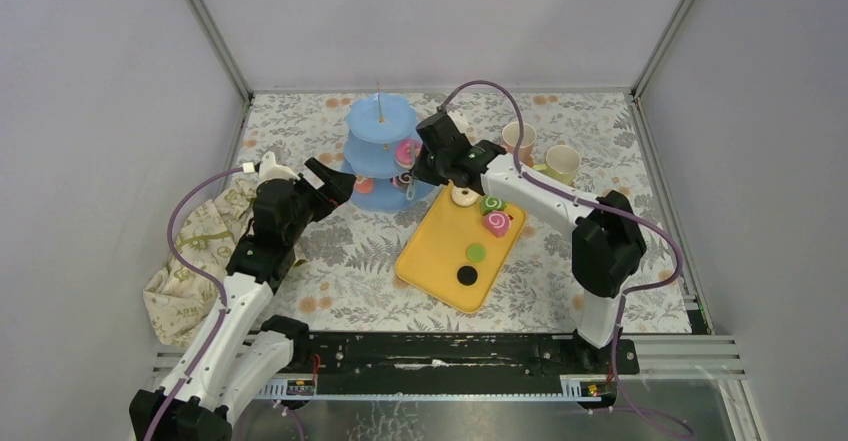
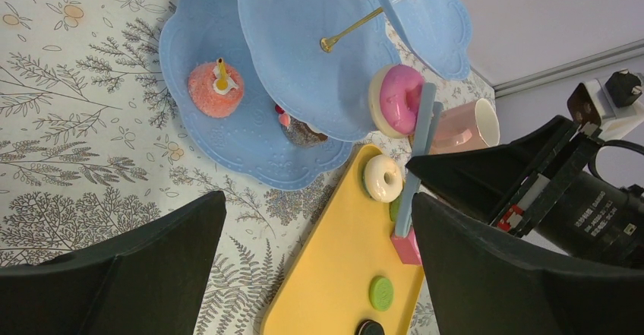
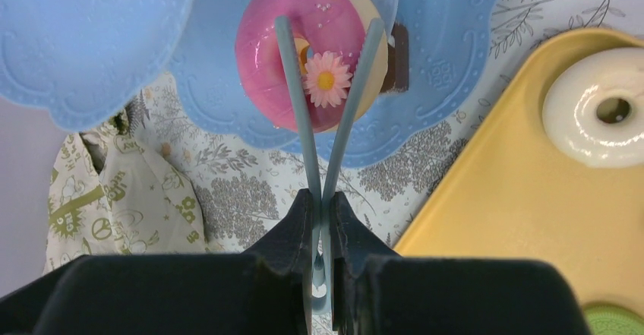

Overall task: Serve the afternoon tea
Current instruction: Place the desert on the desert table.

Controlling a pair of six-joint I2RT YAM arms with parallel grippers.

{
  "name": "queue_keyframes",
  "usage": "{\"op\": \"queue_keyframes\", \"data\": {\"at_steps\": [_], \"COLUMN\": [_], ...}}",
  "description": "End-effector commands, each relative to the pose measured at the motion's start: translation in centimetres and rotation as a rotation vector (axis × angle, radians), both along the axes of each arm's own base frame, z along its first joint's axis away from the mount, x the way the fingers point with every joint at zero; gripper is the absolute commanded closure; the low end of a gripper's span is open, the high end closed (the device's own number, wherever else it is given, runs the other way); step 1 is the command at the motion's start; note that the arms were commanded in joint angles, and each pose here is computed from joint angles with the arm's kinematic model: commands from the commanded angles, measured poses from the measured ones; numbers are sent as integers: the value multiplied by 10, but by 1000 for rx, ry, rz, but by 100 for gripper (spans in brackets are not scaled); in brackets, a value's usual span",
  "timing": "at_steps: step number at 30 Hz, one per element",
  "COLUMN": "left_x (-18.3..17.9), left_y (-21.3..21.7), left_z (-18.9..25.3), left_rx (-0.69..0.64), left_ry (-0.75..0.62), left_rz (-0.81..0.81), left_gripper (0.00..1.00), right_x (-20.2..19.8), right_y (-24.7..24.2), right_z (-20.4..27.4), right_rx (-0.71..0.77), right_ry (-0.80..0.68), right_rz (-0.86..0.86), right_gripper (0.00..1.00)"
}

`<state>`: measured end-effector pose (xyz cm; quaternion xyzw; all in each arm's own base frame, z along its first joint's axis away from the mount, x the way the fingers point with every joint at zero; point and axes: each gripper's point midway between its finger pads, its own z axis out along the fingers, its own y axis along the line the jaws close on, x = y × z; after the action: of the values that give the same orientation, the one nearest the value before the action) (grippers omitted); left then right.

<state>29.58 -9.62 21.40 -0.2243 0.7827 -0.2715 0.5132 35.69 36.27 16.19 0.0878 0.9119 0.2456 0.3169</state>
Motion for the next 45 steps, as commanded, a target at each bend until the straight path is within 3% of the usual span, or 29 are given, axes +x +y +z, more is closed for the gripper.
{"op": "queue_keyframes", "data": {"at_steps": [1,34,39,45], "left_x": [4,7,8,8], "left_y": [-2,-3,-4,-4], "left_z": [18,12,11,11], "left_rx": [0,-4,-4,-6], "left_ry": [-55,-40,-37,-36], "left_rz": [-4,-6,-7,-9], "left_gripper": [0,0,0,0], "right_x": [18,66,69,70], "right_y": [4,17,19,19], "right_z": [25,11,9,9], "right_rx": [34,37,39,38], "right_ry": [-46,-21,-15,-17], "right_rz": [8,15,20,24], "right_gripper": [98,98,92,79]}}
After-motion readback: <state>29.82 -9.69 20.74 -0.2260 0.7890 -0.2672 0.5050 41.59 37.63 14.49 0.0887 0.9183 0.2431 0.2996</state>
